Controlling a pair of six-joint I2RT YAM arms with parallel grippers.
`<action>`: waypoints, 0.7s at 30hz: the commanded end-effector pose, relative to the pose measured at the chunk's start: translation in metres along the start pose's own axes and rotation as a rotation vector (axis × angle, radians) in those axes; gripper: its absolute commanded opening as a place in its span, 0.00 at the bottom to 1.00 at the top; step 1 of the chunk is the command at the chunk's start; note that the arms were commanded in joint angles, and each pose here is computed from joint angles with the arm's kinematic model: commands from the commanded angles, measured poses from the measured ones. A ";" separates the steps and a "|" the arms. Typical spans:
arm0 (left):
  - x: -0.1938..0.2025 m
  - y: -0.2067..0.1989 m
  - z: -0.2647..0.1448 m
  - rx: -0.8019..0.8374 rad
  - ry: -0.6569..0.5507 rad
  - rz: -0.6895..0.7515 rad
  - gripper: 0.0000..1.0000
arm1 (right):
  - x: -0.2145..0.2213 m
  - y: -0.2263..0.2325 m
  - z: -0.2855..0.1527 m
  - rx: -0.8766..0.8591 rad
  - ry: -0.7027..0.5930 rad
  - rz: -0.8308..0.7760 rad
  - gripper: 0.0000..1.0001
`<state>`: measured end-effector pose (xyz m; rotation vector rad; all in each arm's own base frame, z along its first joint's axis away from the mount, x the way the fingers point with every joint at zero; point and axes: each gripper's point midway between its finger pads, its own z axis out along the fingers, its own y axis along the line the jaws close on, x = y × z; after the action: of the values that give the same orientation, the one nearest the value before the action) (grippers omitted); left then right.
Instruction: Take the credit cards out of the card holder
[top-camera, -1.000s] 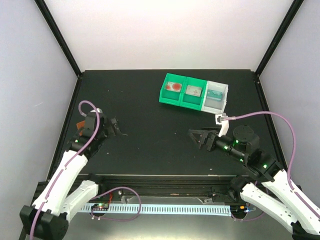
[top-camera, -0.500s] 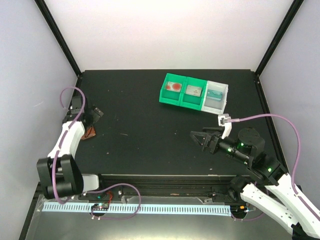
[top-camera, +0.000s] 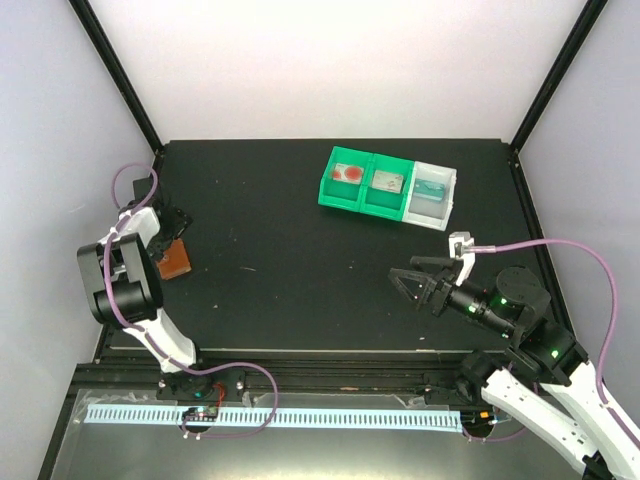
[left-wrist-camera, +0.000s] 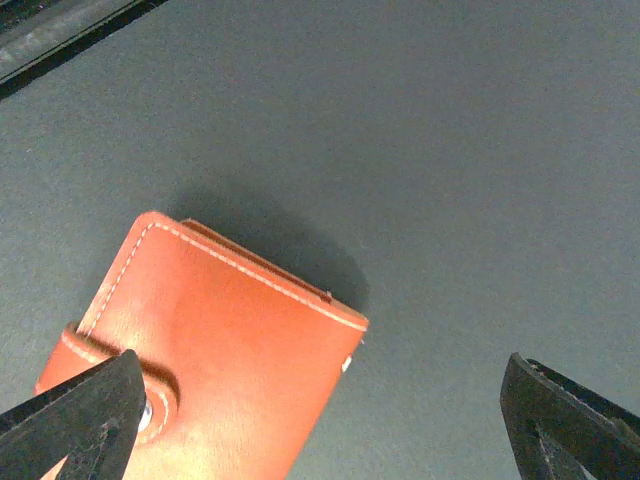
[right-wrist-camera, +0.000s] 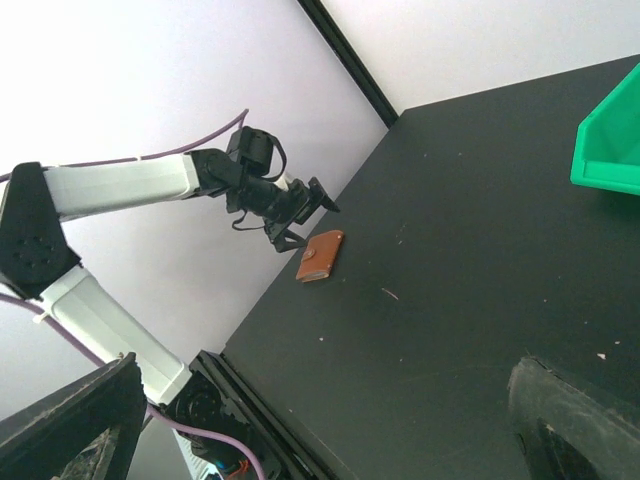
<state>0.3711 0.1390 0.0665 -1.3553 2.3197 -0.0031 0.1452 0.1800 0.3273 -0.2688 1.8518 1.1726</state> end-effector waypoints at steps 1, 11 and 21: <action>-0.006 -0.002 0.011 -0.026 0.033 0.015 0.99 | -0.003 0.003 -0.006 -0.004 -0.011 -0.004 1.00; 0.027 -0.001 0.025 0.003 0.123 -0.038 0.99 | -0.003 -0.004 0.000 0.025 -0.009 0.005 1.00; 0.058 -0.014 0.011 0.032 0.109 0.006 0.99 | -0.001 -0.007 -0.003 0.051 0.004 0.011 1.00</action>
<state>0.3734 0.1051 0.0415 -1.3417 2.3839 -0.0744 0.1494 0.1797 0.3185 -0.2517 1.8920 1.1458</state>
